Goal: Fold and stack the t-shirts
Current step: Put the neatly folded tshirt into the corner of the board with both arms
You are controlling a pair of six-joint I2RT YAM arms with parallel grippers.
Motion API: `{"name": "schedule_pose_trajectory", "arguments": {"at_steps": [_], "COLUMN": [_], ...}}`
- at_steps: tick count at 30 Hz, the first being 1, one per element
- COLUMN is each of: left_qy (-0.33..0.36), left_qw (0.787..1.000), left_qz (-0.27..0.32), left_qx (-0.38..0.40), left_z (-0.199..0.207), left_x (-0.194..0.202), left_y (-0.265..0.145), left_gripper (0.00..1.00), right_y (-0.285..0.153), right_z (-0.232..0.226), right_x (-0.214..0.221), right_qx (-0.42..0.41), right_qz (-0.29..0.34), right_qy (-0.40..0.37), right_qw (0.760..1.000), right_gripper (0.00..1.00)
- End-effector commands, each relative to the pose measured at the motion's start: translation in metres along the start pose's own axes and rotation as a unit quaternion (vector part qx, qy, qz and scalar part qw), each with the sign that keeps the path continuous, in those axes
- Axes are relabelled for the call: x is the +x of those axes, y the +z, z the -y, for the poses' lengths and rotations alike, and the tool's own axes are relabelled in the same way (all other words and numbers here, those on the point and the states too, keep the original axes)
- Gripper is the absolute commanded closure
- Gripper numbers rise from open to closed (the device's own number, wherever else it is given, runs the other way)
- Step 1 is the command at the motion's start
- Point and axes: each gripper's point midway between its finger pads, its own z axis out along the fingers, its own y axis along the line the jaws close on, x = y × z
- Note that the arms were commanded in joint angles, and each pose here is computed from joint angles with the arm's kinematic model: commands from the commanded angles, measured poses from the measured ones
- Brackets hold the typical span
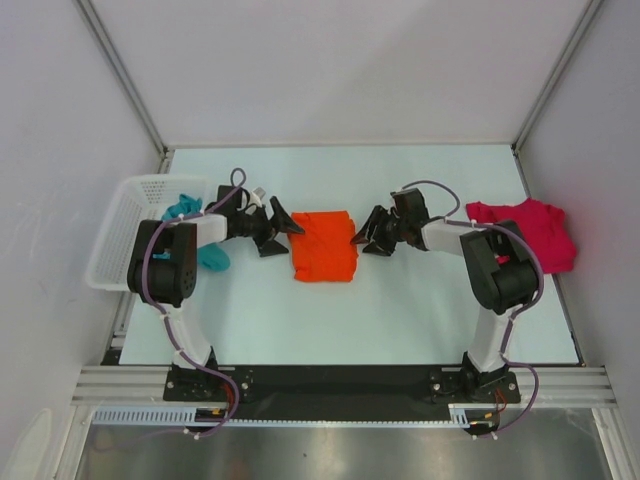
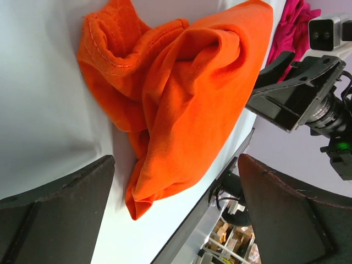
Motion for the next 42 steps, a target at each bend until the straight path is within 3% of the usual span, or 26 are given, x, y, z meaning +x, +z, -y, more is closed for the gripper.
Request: {"name": "schedule_pose_trajectory", "arguments": {"at_steps": [1,30,34,42], "left_qy": [0.019,0.022,0.023,0.025], "left_qw": [1.0,0.999,0.999,0.999], "left_qz": [0.011,-0.016,-0.014,-0.01], "left_qx": [0.006,-0.035,-0.036,-0.038], "left_z": [0.005,-0.015,-0.014,-0.013], "left_x": [-0.004,0.018,0.019,0.021], "left_y": [0.004,0.054,0.052,0.049], "left_gripper": [0.01,0.0,0.01,0.01], "right_y": [0.008,0.041,0.041,0.042], "right_z": [0.001,0.001,-0.001,-0.003], "right_x": [-0.002,0.006,0.009,0.019], "right_qx": [0.002,0.008,0.002,-0.007], "right_qz": [0.009,-0.015,-0.019,-0.027], "right_qy": [-0.012,-0.02,-0.021,-0.02], "right_qw": [1.0,1.0,1.0,0.999], "right_gripper": [0.44,0.44,0.49,0.68]}}
